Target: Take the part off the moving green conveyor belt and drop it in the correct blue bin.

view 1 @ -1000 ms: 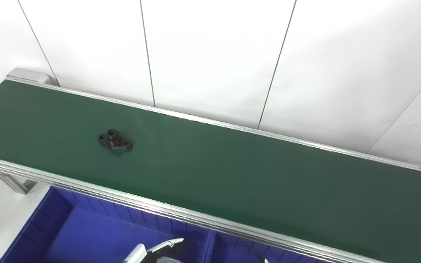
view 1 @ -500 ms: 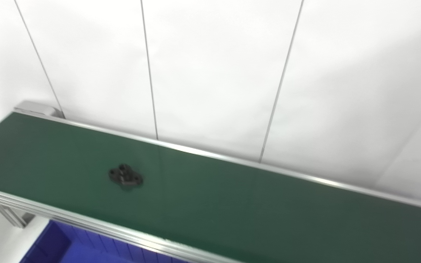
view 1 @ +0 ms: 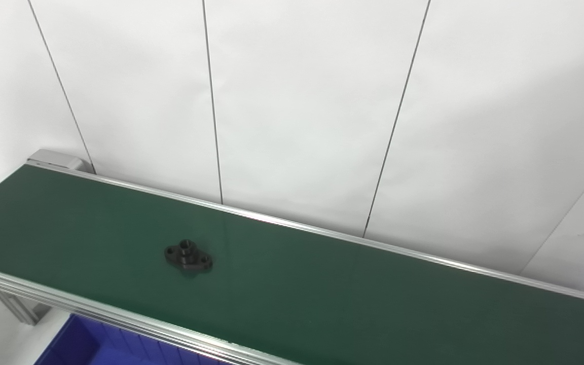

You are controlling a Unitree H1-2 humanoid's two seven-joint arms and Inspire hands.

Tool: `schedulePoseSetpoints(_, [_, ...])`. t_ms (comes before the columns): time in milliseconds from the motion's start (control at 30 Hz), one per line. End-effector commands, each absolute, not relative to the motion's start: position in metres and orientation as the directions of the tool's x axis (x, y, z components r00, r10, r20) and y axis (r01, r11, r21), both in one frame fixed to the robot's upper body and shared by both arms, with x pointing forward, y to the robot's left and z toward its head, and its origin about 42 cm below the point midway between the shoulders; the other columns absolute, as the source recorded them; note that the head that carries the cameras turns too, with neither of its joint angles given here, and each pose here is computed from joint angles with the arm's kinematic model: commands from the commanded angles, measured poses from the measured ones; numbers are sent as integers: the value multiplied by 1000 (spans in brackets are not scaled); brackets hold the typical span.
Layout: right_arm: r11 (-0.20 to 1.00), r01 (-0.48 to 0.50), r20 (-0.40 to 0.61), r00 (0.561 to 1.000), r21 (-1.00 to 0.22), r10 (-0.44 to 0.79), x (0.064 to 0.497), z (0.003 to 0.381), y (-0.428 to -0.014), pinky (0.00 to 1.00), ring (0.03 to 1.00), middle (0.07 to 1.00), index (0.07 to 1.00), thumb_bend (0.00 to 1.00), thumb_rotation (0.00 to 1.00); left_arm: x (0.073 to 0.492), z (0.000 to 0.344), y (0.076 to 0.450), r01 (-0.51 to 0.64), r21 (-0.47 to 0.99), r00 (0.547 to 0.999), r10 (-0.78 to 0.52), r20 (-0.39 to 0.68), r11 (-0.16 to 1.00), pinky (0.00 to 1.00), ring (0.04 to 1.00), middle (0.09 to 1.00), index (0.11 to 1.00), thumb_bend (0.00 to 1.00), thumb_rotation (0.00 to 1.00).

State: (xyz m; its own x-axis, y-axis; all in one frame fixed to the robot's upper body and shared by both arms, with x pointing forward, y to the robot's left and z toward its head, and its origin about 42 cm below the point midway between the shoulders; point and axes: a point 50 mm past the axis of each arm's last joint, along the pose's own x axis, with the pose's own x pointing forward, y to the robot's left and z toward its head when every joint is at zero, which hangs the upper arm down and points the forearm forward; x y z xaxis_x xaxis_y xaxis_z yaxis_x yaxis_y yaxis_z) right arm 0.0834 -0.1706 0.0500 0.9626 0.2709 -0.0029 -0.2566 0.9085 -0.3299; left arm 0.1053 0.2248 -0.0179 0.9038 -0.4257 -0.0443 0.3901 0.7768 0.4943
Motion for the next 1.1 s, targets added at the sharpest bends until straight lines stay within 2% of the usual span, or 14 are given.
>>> schedulePoseSetpoints(0, [937, -201, 177, 950, -285, 258, 98, 84, -167, 719, 900, 943, 952, 810, 257, 112, -12, 227, 383, 494, 900, -435, -9, 781, 691, 785, 832, 815, 788, 591])
schedulePoseSetpoints(100, [943, -190, 261, 929, -272, 262, 110, 104, -167, 748, 891, 929, 942, 810, 235, 113, -12, 227, 377, 499, 902, -432, -5, 781, 687, 783, 828, 811, 789, 593])
schedulePoseSetpoints(233, [939, -174, 361, 890, -296, 279, 135, 139, -167, 710, 839, 882, 910, 823, 317, 113, -13, 227, 373, 505, 902, -432, 0, 779, 683, 780, 824, 810, 785, 593])
schedulePoseSetpoints(367, [936, -168, 406, 867, -310, 290, 155, 164, -168, 635, 799, 852, 879, 846, 345, 114, -12, 227, 365, 510, 903, -430, 11, 779, 683, 782, 826, 812, 782, 599])
schedulePoseSetpoints(467, [932, -153, 429, 855, -329, 292, 168, 178, -167, 629, 792, 844, 877, 853, 341, 114, -12, 228, 364, 508, 903, -429, 11, 780, 688, 784, 828, 814, 780, 590])
schedulePoseSetpoints(733, [913, -145, 416, 855, -382, 310, 202, 201, -160, 651, 792, 839, 859, 900, 385, 116, -8, 234, 358, 513, 904, -427, 19, 780, 698, 798, 842, 827, 766, 574])
schedulePoseSetpoints(833, [901, -150, 406, 853, -408, 326, 212, 206, -155, 661, 800, 850, 869, 884, 402, 117, -4, 239, 354, 513, 906, -424, 22, 783, 695, 800, 848, 827, 780, 601])
schedulePoseSetpoints(1067, [874, -129, 362, 874, -468, 323, 231, 220, -142, 693, 803, 859, 894, 833, 353, 120, 4, 251, 327, 507, 918, -395, 28, 798, 736, 827, 866, 853, 829, 606])
